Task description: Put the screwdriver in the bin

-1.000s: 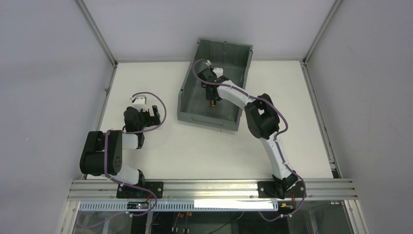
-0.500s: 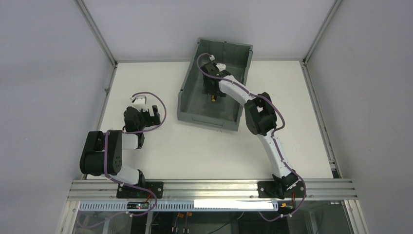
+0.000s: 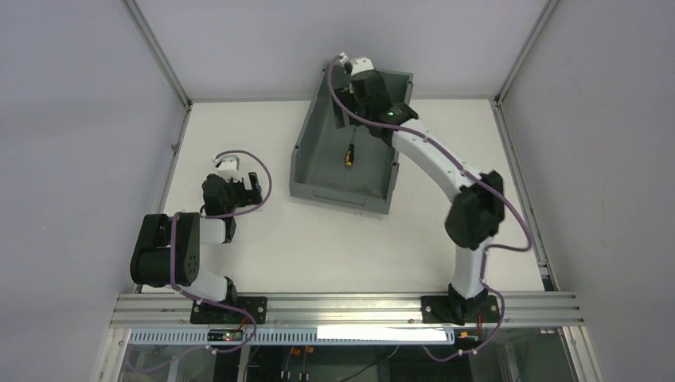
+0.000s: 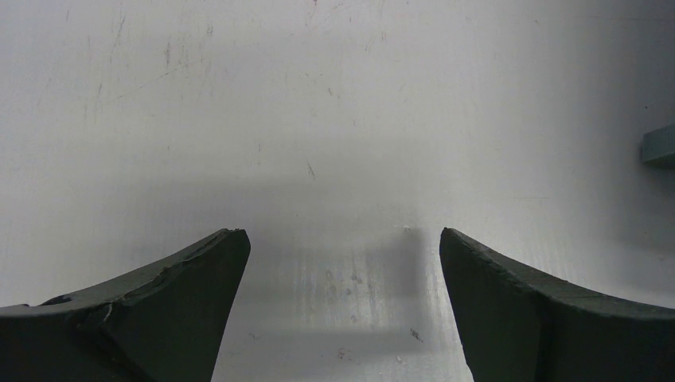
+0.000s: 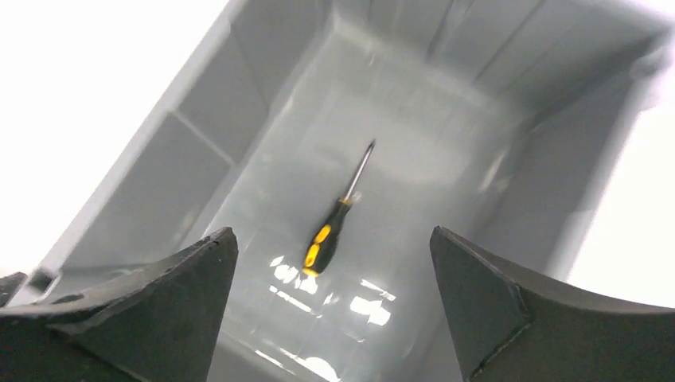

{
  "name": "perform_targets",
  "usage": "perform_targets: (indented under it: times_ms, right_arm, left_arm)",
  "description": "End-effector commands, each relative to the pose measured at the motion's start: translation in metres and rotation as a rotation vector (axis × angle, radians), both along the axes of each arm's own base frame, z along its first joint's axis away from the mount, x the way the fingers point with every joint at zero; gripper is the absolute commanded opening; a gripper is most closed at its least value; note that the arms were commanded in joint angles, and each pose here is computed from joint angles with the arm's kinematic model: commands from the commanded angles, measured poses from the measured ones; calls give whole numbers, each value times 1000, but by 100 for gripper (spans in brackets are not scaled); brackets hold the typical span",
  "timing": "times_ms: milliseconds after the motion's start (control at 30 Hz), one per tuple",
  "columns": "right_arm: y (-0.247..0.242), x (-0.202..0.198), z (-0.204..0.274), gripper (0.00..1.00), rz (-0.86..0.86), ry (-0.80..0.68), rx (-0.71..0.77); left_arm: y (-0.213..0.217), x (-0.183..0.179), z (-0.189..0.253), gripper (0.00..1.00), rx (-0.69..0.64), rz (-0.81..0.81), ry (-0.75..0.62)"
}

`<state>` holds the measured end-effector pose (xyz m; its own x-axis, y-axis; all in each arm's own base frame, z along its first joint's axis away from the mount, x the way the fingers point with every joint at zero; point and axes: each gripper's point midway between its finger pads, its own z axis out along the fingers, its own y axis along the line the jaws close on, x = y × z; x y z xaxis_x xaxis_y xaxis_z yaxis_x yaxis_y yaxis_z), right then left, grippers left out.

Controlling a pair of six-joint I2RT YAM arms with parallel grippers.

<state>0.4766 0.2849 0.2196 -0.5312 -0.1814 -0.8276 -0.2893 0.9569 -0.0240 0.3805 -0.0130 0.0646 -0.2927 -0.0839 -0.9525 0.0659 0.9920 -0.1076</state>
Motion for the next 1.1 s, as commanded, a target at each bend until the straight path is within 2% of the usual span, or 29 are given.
perform_targets:
  times_ms: [0,100,200,367,533,600,767,1067]
  right_arm:
    - [-40,-9,155,98,5,-512,7]
    - [-82,-25,187,99,-74,-646,14]
    - [-140,-38,187,99,-194,-676,16]
    - [-239,-64,138,99,-420,-622,76]
    - [-314,-87,52,99,-646,-482,146]
    - [-330,-98,6,99,-716,-405,175]
    - [-340,-118,-68,99,-794,-293,180]
    - [-338,-117,-108,99,-821,-223,200]
  left_arm:
    - [-6,10,16,99,9,-28,-57]
    - [-6,10,16,99,9,-29,-57]
    - [-6,10,16,99,9,-29,-57]
    - [-7,10,16,99,9,-30,-56]
    - [-6,10,16,99,9,-29,-57]
    - [-7,10,16,99,9,-29,-58]
    - [-7,10,16,99,9,-29,-57]
    - [-6,10,16,99,9,-28,-57]
